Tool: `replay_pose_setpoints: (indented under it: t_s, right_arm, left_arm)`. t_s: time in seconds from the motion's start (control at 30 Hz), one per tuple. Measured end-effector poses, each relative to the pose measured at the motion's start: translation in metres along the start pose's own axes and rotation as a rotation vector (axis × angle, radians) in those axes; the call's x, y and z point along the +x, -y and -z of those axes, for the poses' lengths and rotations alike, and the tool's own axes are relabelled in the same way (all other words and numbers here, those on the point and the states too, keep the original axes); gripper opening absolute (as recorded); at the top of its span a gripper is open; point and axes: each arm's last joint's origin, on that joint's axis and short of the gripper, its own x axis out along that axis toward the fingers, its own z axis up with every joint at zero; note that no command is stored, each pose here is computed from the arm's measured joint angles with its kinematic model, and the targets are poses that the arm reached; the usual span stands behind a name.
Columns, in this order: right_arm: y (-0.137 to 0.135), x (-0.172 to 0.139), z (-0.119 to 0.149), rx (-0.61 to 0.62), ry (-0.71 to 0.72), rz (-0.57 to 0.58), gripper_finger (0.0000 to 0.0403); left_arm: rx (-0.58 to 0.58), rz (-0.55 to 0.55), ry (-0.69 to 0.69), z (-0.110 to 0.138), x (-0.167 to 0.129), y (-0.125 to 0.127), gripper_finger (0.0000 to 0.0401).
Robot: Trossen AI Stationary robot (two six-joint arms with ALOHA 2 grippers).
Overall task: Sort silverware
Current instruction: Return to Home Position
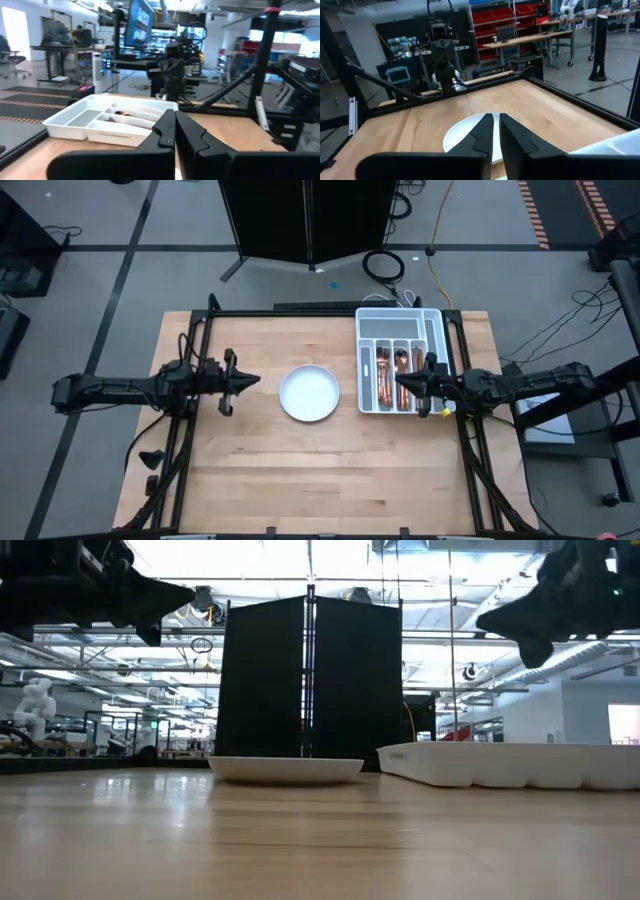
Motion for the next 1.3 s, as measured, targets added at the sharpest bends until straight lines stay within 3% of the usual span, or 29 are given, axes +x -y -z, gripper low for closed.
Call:
replay_pose_setpoints:
  t_s: [0.3,0.5,0.6,0.77,1.0,1.3]
  right_arm:
    - [0.015,-0.020,0.028,-0.006,-0.033,-0.012,0.0015]
    - [0.010,-0.023,0.030,-0.052,-0.075,-0.222,0.0015]
    - [0.008,-0.023,0.033,-0.086,-0.118,-0.303,0.0015]
    - [0.007,-0.022,0.035,-0.125,-0.141,-0.325,0.0015]
    - [0.007,-0.022,0.036,-0.125,-0.146,-0.321,0.0015]
    - [0.007,-0.022,0.036,-0.125,-0.146,-0.320,0.0015]
  left_arm:
    - [-0.029,-0.077,0.018,-0.001,-0.001,-0.007,0.0000]
    - [-0.064,-0.038,0.002,0.000,-0.001,-0.009,0.0000]
    - [-0.093,-0.029,0.057,0.006,-0.004,-0.009,0.0000]
    - [-0.098,-0.035,0.123,0.008,-0.007,-0.009,0.0000]
    - [-0.128,-0.145,-0.007,0.022,-0.006,-0.013,0.0000]
    - [-0.146,-0.160,-0.149,0.036,-0.008,-0.014,0.0000]
